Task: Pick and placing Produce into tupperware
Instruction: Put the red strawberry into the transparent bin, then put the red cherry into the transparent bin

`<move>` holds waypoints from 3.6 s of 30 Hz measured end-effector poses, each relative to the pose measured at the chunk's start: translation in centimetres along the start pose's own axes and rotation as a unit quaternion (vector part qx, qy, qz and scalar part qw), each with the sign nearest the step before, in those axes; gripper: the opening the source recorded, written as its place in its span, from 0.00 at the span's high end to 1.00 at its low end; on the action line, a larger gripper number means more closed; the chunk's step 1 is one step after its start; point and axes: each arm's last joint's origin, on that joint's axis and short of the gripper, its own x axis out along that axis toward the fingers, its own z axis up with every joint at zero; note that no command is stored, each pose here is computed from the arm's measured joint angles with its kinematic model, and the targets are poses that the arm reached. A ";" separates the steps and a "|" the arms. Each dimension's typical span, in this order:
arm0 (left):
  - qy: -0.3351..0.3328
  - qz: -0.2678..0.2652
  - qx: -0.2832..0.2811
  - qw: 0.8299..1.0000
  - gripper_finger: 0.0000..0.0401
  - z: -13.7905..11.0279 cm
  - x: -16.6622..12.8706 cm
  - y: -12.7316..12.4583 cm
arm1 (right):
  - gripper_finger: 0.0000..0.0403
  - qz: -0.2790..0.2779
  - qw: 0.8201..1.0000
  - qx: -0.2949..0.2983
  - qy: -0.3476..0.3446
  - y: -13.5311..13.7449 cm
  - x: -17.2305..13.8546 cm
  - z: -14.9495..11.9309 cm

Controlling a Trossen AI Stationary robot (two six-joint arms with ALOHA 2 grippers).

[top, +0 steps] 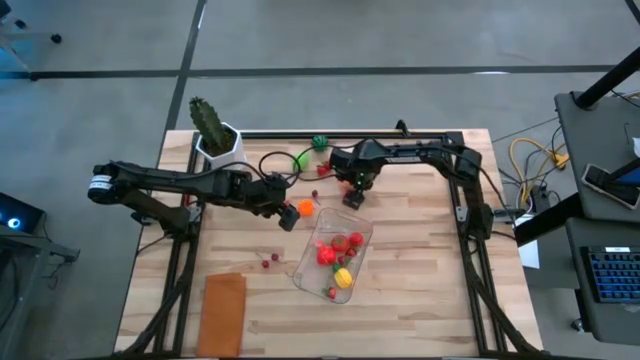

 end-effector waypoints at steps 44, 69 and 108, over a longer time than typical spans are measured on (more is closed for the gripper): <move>0.001 0.002 -0.011 1.000 0.25 -0.1 0.1 0.1 | 0.65 0.030 0.998 0.003 -0.046 0.4 -5.6 -1.3; 0.014 0.003 0.012 1.000 0.25 -1.3 0.2 -0.3 | 0.65 0.286 0.938 -0.122 -0.155 11.4 -15.5 -6.3; 0.196 0.009 0.260 0.946 0.25 -13.5 2.8 1.8 | 0.12 0.034 0.963 -0.026 -0.266 13.5 -16.2 -8.7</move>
